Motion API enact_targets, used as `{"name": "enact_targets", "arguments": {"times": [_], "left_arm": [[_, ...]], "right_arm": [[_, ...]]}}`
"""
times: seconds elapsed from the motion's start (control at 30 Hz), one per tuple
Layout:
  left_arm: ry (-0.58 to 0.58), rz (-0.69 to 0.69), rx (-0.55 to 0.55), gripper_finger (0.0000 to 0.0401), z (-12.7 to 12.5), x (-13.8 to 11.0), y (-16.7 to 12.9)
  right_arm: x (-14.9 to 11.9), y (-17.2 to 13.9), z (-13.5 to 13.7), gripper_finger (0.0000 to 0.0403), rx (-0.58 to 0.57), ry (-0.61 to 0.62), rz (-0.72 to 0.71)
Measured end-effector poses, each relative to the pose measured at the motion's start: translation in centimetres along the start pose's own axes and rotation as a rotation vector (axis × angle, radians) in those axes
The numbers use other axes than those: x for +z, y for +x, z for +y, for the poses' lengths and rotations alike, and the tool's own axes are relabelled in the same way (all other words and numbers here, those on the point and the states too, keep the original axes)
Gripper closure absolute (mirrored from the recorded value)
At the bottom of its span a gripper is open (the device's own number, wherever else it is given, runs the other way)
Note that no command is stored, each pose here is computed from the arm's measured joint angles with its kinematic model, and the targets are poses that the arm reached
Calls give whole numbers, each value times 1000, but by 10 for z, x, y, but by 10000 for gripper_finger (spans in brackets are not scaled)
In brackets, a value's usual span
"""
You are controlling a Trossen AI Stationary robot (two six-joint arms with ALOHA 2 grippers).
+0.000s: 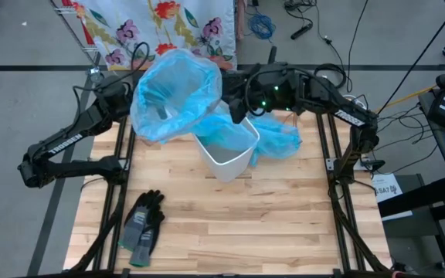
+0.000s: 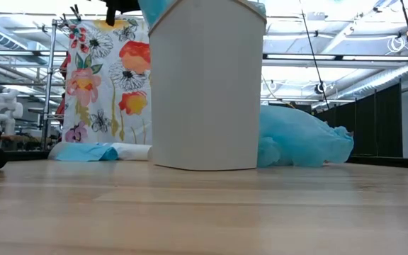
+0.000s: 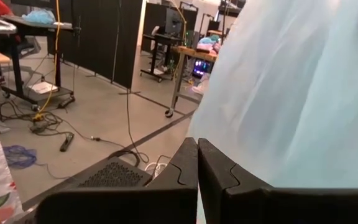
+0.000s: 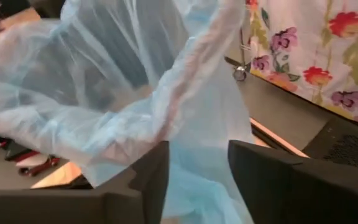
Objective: Place trash/remove bag and relplace
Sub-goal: Put the trash bag into the trash bin
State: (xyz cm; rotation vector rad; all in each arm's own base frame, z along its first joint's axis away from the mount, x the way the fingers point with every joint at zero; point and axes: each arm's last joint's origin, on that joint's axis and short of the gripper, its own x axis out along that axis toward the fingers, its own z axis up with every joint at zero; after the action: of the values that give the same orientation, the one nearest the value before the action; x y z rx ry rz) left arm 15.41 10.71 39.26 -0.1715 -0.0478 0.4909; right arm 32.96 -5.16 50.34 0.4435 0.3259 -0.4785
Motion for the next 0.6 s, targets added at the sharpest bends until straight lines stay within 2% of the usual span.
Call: {"name": "enact_targets", "arguments": {"times": [0.2, 0.43, 0.6], "left_arm": [[-6, 43, 8, 401, 1, -4, 0], [-8, 60, 11, 401, 1, -6, 0], [-7, 53, 9, 401, 1, -5, 0]], "right_arm": [[7, -4, 2, 202, 103, 6, -29], [8, -2, 2, 195, 93, 6, -38], [4, 16, -1, 195, 61, 19, -11]]}}
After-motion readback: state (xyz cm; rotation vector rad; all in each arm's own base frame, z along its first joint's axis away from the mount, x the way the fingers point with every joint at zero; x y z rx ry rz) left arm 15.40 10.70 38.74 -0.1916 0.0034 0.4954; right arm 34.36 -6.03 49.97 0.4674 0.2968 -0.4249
